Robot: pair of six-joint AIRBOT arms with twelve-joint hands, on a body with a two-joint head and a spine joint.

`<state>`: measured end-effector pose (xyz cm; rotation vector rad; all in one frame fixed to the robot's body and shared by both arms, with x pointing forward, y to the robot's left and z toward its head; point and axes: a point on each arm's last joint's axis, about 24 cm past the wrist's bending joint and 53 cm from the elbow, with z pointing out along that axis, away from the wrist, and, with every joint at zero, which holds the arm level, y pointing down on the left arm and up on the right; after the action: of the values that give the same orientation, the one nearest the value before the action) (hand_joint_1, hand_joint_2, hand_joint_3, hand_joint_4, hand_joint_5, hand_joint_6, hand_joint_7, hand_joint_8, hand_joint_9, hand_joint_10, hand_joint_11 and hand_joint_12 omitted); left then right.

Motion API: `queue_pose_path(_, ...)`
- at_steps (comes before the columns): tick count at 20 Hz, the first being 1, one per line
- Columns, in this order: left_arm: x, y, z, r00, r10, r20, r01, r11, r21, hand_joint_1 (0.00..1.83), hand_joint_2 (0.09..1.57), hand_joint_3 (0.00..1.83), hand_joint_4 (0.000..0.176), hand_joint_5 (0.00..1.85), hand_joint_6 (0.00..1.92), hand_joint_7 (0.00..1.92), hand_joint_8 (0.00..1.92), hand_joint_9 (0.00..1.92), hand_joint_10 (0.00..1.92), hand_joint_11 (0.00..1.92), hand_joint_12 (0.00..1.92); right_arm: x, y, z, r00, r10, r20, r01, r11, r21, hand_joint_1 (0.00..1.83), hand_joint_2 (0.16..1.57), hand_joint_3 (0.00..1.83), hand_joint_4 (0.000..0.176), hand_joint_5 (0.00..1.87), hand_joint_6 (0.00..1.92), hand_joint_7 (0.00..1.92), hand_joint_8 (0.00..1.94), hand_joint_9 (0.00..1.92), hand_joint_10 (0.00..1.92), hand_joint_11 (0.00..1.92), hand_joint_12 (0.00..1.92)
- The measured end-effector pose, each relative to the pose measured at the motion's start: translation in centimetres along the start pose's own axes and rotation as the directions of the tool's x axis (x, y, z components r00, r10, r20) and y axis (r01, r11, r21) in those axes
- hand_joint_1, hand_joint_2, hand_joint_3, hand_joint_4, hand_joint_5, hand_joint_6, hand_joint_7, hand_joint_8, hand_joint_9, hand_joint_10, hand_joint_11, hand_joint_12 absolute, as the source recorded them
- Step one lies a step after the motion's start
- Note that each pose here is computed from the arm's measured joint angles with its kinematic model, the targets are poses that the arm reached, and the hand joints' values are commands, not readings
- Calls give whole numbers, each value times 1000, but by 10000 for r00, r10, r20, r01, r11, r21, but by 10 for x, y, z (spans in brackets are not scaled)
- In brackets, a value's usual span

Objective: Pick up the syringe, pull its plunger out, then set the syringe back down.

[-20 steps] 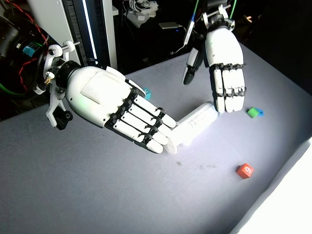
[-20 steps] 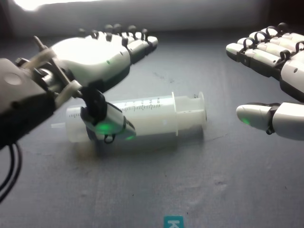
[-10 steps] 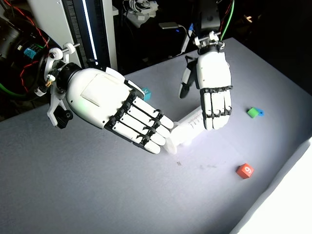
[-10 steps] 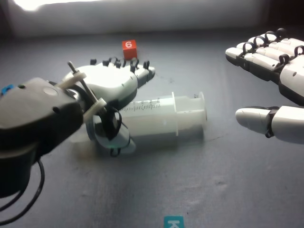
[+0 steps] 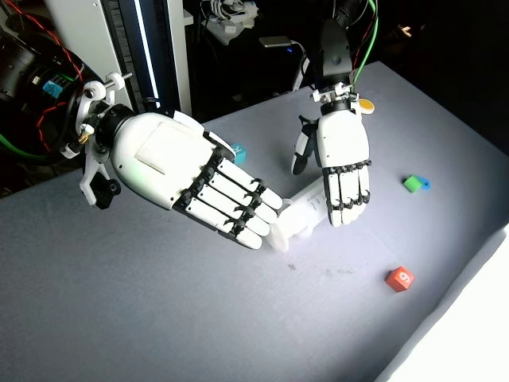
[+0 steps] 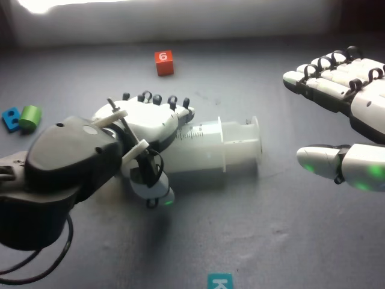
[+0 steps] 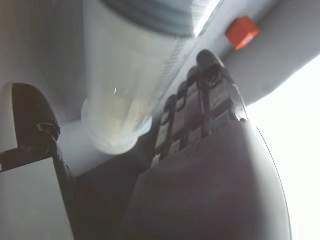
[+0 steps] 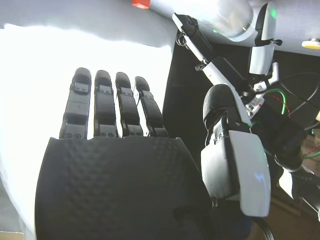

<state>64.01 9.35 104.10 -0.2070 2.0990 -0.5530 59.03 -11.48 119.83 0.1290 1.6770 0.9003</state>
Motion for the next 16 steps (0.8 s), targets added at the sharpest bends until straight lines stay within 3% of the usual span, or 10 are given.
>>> queue_pose_path(3, 2, -1, 8, 10000, 63, 34, -63, 10000, -9, 1244, 937, 13, 0, 204, 13, 239, 14, 261, 16, 0, 771, -1, 0, 0, 10000, 20, 43, -20, 10000, -9, 151, 1282, 0, 0, 62, 5, 56, 6, 17, 4, 0, 0)
queue_pose_path(4, 2, 0, 11, 10000, 75, 51, -75, 10000, -33, 1230, 983, 16, 0, 290, 18, 347, 21, 361, 29, 0, 923, -1, 1, 0, 10000, 25, 79, -25, 10000, -12, 169, 1278, 0, 0, 63, 4, 54, 4, 13, 1, 0, 0)
queue_pose_path(8, 1, 3, 17, 9998, 108, 164, -106, 9999, -122, 1222, 1056, 1, 0, 720, 33, 881, 37, 908, 73, 438, 924, -4, 1, 0, 9998, 34, 195, -34, 10000, -25, 141, 1283, 1, 0, 79, 8, 75, 9, 32, 8, 0, 0)
queue_pose_path(9, -1, 3, 17, 9997, 126, 231, -123, 9998, -137, 1243, 1136, 4, 0, 726, 995, 1017, 789, 1034, 119, 517, 1042, -4, 1, 0, 9998, 37, 195, -36, 10000, -22, 134, 1288, 3, 0, 79, 6, 71, 6, 31, 6, 0, 0)
queue_pose_path(10, -4, 5, 18, 9994, 151, 315, -145, 9997, -185, 1343, 1149, 0, 0, 792, 1013, 980, 1020, 877, 1081, 651, 1107, -4, 1, 0, 9998, 35, 198, -35, 10000, -28, 161, 1279, 0, 0, 95, 10, 87, 10, 46, 11, 0, 0)
queue_pose_path(11, -6, 6, 18, 9991, 215, 371, -208, 9996, -193, 1364, 1143, 0, 0, 861, 967, 960, 1095, 838, 1280, 703, 1138, -4, 1, 0, 9998, 44, 194, -43, 10000, -30, 164, 1276, 0, 0, 91, 8, 84, 7, 45, 10, 0, 0)
queue_pose_path(16, 0, 9, 19, 9996, 175, 229, -168, 9995, -271, 1365, 1139, 0, 0, 899, 1070, 920, 1081, 853, 1279, 722, 1198, -3, 1, 1, 9996, 202, 185, -201, 9998, -41, 138, 1285, 0, 0, 71, 0, 70, 1, 39, 3, 0, 0)
